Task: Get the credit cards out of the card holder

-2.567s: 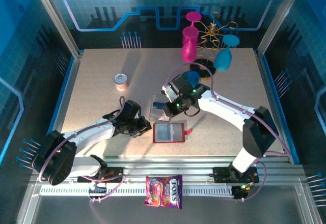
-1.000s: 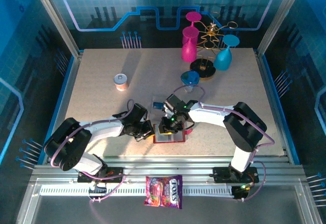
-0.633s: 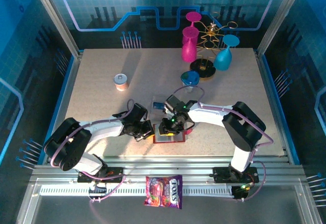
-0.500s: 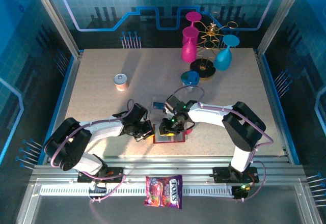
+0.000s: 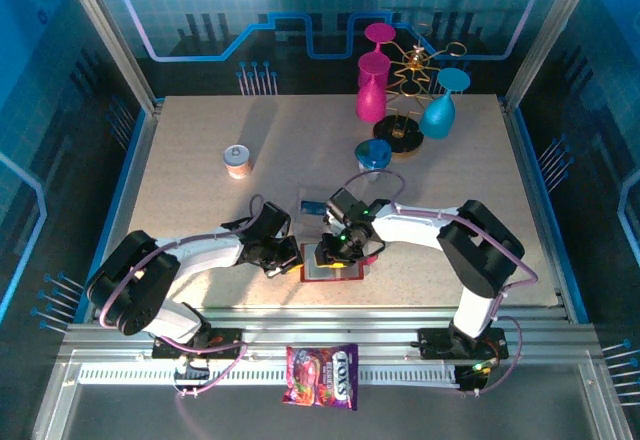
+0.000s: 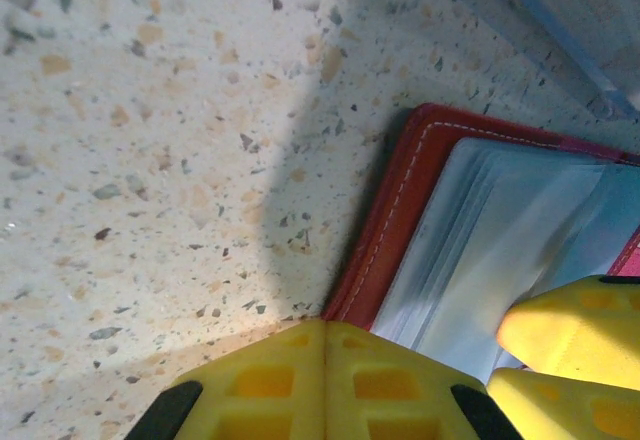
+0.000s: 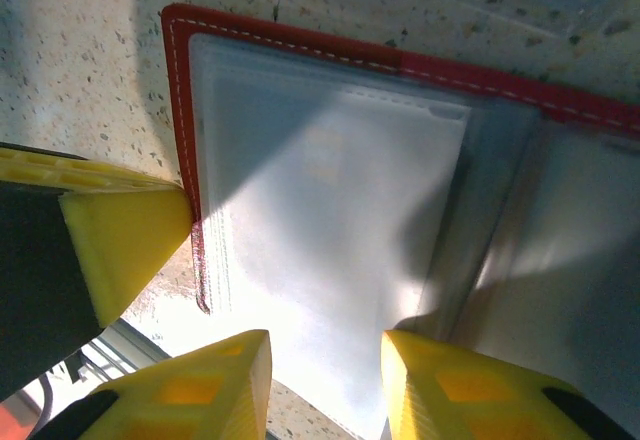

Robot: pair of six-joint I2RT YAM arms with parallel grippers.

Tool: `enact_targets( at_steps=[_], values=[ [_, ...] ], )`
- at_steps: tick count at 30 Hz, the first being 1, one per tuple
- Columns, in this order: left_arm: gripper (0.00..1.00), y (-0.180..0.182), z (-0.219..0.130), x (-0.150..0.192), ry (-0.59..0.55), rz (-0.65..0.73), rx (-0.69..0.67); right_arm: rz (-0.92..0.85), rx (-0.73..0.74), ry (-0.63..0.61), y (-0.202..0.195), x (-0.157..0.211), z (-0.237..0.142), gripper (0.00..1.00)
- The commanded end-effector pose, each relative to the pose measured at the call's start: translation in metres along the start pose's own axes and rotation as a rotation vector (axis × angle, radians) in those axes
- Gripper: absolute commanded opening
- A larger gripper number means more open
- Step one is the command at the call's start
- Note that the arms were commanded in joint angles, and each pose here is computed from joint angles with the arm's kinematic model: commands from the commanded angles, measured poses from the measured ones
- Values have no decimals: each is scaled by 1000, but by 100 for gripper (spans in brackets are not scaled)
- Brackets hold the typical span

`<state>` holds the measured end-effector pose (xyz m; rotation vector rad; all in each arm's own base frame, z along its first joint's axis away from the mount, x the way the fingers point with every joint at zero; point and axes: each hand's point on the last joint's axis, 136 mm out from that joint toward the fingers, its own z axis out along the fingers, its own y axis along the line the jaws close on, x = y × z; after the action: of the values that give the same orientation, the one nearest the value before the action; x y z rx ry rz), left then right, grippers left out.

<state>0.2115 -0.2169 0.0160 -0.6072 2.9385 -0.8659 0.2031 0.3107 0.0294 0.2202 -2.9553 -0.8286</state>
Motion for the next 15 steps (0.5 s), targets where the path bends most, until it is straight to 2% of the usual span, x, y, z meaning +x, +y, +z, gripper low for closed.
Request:
enact_targets(
  at_steps=[1, 7, 15],
  values=[
    [7, 0, -1, 0, 6, 18, -31, 21, -6, -4, -6, 2, -5, 37],
    [7, -8, -7, -3, -9, 24, -24, 31, -67, -24, -5, -1, -6, 37],
    [15, -34, -29, -8, -60, 40, 62, 61, -187, -34, -4, -1, -4, 36]
  ],
)
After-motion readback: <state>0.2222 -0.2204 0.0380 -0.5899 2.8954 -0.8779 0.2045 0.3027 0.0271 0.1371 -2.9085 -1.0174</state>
